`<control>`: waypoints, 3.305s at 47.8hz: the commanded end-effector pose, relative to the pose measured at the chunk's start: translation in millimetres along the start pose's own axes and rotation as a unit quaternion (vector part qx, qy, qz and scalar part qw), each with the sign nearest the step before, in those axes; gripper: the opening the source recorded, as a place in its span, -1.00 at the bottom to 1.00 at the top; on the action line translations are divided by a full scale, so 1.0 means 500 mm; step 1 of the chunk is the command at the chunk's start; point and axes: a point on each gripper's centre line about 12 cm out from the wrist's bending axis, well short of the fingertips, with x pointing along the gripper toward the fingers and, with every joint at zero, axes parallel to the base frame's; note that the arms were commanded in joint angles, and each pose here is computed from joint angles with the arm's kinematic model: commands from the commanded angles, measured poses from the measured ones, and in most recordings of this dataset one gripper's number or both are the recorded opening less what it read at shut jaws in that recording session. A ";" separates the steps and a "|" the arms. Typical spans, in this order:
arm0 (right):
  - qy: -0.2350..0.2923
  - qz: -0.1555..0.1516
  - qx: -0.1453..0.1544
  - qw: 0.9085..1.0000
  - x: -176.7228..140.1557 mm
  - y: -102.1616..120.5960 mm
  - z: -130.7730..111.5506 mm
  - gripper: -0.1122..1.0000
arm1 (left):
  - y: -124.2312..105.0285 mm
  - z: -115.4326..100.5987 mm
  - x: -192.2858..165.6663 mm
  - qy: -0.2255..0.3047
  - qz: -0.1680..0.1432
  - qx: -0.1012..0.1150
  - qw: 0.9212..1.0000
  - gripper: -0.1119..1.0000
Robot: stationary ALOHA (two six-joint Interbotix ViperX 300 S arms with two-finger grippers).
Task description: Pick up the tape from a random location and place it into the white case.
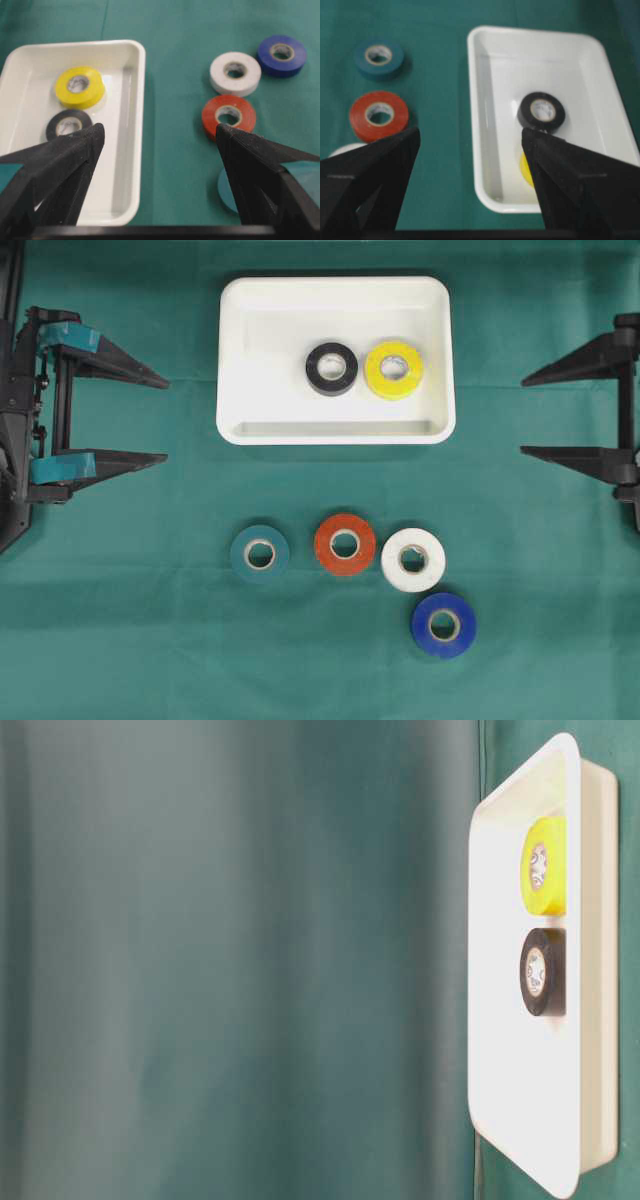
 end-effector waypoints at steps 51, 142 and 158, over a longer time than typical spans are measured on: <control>-0.026 0.007 0.015 1.000 -0.005 -0.002 -0.069 0.68 | -0.001 0.011 0.001 -0.006 -0.001 -0.002 1.000 0.94; -0.025 0.006 0.012 1.000 -0.005 -0.002 -0.067 0.68 | -0.103 0.068 0.109 -0.016 -0.084 0.004 0.996 0.94; -0.026 0.007 0.012 1.000 -0.004 -0.002 -0.065 0.68 | -0.107 0.140 0.225 -0.018 -0.075 0.001 0.997 0.94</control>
